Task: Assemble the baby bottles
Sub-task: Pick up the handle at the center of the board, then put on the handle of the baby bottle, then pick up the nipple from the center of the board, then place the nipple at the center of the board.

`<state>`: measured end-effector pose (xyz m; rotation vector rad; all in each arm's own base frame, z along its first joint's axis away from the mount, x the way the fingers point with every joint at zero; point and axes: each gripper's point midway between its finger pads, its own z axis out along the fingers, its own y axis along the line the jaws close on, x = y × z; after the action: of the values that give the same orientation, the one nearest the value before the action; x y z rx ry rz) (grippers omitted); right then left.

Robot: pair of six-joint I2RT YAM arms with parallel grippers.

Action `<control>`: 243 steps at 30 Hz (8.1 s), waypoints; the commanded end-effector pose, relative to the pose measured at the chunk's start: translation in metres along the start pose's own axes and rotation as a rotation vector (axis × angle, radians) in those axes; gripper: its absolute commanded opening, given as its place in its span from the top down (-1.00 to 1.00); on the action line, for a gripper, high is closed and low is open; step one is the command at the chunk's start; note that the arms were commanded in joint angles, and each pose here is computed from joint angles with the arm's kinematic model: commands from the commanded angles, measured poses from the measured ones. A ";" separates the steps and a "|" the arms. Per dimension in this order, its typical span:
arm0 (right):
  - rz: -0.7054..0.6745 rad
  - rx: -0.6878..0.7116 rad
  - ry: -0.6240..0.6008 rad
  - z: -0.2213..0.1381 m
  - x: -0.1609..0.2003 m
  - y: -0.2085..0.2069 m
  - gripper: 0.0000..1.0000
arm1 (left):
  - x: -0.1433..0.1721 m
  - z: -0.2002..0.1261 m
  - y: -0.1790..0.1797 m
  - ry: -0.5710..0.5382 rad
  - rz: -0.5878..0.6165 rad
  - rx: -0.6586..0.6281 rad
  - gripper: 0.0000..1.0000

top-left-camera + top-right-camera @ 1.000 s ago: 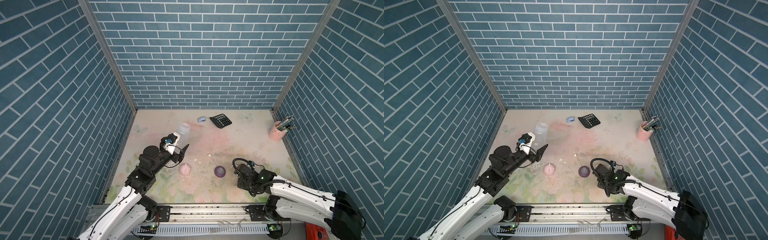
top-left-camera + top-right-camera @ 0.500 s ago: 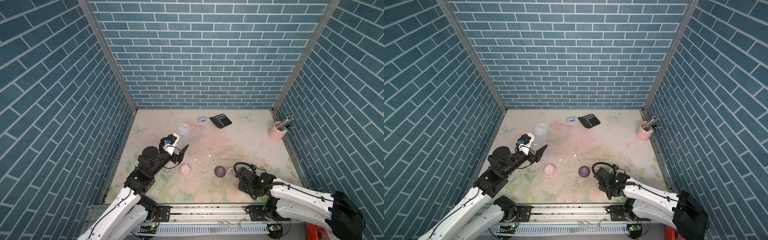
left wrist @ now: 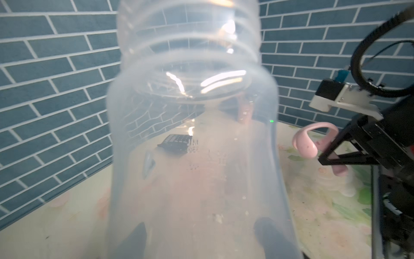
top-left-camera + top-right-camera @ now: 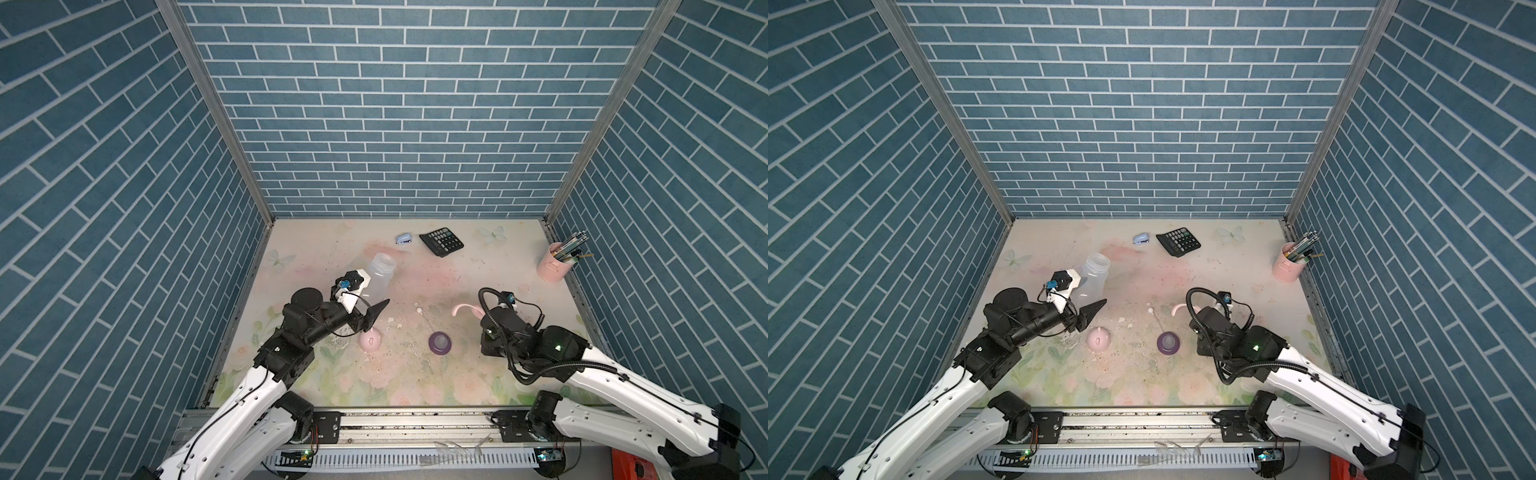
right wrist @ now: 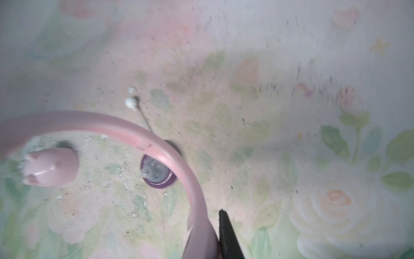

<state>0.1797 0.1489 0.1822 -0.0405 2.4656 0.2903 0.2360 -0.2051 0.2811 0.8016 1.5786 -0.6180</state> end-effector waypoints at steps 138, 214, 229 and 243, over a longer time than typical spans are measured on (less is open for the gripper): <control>-0.385 -0.066 0.484 0.126 0.075 0.072 -0.90 | -0.027 -0.026 0.019 -0.178 0.078 -0.189 -0.22; -0.467 -0.054 0.345 0.072 0.007 0.079 0.01 | -0.016 -0.018 0.007 -0.178 0.084 -0.116 -0.20; -0.138 0.049 0.454 0.134 0.039 -0.026 -0.07 | -0.012 -0.019 0.005 -0.168 0.077 -0.109 -0.20; -0.188 -0.053 0.410 0.111 0.032 -0.012 -0.78 | -0.012 -0.018 0.004 -0.161 0.076 -0.098 -0.20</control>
<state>0.2276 0.1527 0.0588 -0.3083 2.8701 0.2173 0.2312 -0.1891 0.2866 0.7146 1.4472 -0.5210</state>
